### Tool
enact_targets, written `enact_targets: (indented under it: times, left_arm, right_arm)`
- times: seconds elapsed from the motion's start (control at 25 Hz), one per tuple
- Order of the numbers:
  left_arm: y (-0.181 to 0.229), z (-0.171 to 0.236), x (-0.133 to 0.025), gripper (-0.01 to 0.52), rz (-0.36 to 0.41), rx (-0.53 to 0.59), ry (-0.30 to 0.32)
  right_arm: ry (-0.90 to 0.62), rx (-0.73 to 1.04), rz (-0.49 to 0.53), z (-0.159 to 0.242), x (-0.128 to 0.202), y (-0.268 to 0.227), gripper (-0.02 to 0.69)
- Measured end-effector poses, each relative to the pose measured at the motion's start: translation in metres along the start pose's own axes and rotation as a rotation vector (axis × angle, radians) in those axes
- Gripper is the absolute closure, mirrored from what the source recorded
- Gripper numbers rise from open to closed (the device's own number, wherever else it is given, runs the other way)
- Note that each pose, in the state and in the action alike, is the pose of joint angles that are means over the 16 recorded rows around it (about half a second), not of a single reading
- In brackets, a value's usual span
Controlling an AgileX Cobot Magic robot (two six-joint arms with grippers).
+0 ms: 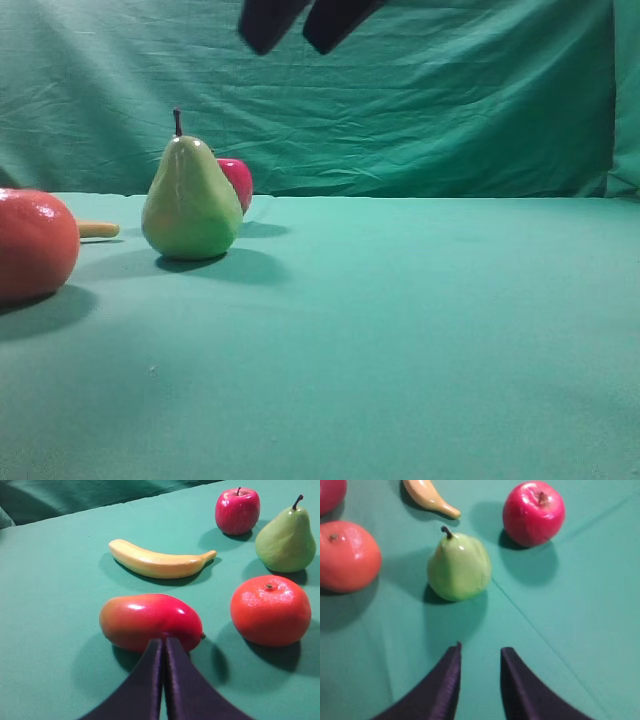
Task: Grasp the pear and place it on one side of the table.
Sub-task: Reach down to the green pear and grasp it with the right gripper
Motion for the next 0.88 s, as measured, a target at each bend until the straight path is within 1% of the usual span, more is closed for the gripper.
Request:
enact_targets:
  times: [0.12, 0.2, 0.28, 0.32, 0.4, 0.64, 0.76, 0.88]
  left_arm:
    - [0.0, 0.0, 0.0, 0.514, 0.0, 0.0, 0.0]
    - [0.0, 0.0, 0.0, 0.514, 0.0, 0.0, 0.0]
    - [0.0, 0.0, 0.0, 0.514, 0.0, 0.0, 0.0]
    - [0.0, 0.0, 0.0, 0.514, 0.0, 0.0, 0.0]
    - [0.0, 0.0, 0.0, 0.514, 0.0, 0.0, 0.0]
    - [0.0, 0.0, 0.0, 0.514, 0.0, 0.0, 0.0]
    - [0.0, 0.0, 0.0, 0.514, 0.0, 0.0, 0.0]
    - [0.0, 0.0, 0.0, 0.514, 0.0, 0.0, 0.0]
  right_arm:
    - [-0.018, 0.004, -0.02, -0.012, 0.003, 0.027, 0.123]
    - [-0.023, 0.009, -0.03, -0.017, 0.003, 0.044, 0.063]
    - [-0.024, 0.016, -0.038, -0.021, 0.003, 0.061, 0.022]
    - [-0.024, 0.02, -0.042, -0.022, 0.003, 0.069, 0.014]
    - [-0.021, 0.029, -0.048, -0.022, 0.002, 0.085, 0.022]
    - [-0.005, 0.057, -0.064, -0.019, -0.001, 0.118, 0.109]
    - [0.019, 0.073, -0.073, -0.017, -0.007, 0.12, 0.157]
    - [0.06, 0.088, -0.071, -0.017, -0.02, 0.107, 0.205]
Point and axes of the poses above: a point on each arm's last joint axis where the gripper is mounted, y pointing out along that axis toward the gripper, x along the wrist's bending axis when the last joint is at zero, z = x × y, the point moved 6 cm from there along y, pointing out along that axis toward the gripper, and after that the axes turned 7 degrees about -y, right-handed, at the moved point
